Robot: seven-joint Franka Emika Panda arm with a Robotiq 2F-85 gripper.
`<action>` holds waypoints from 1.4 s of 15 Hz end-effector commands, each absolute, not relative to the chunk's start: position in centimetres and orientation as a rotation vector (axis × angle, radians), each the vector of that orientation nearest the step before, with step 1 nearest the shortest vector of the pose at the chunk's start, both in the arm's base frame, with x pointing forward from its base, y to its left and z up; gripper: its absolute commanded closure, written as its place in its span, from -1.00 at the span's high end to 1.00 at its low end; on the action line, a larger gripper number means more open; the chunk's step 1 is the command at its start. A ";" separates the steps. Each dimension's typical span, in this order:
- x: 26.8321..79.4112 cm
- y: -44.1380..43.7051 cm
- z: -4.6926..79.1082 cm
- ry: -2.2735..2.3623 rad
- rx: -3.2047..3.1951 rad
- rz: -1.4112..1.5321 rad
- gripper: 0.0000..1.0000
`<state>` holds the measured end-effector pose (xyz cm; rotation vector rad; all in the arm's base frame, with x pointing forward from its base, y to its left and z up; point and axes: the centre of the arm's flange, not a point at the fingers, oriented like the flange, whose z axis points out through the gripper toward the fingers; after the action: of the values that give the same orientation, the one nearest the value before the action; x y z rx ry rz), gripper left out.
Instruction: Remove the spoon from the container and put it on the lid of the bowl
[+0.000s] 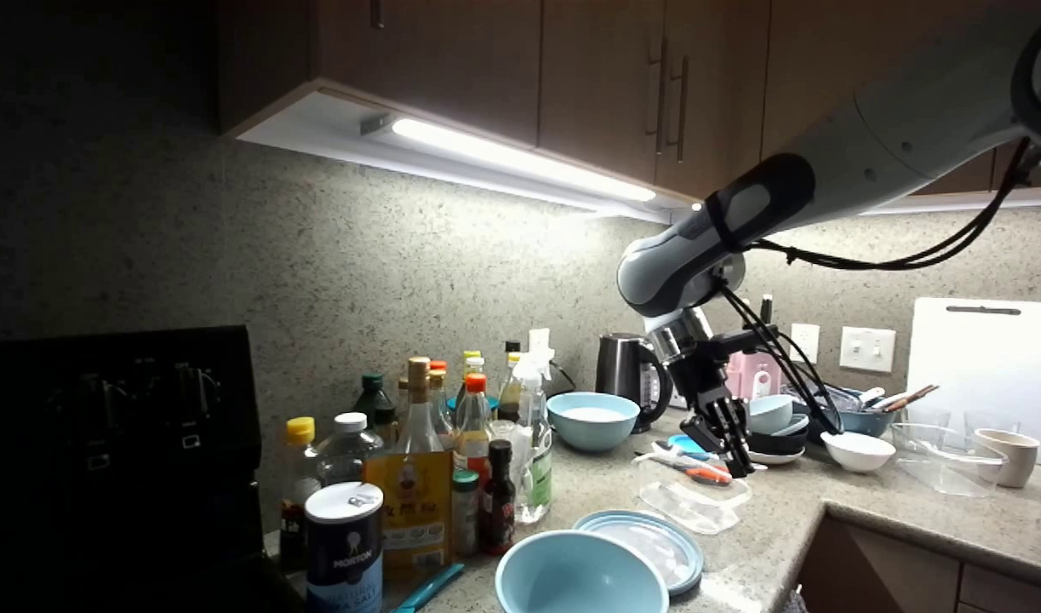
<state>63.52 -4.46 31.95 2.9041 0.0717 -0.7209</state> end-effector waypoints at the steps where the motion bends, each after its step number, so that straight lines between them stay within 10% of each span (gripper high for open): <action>1: 62.5 -1.0 30.5 0.154 2.862 -0.713 -0.93; 21: 67.8 5.3 20.2 0.472 2.683 -0.922 -0.93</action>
<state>65.65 5.16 20.27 2.7168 0.4047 -0.9146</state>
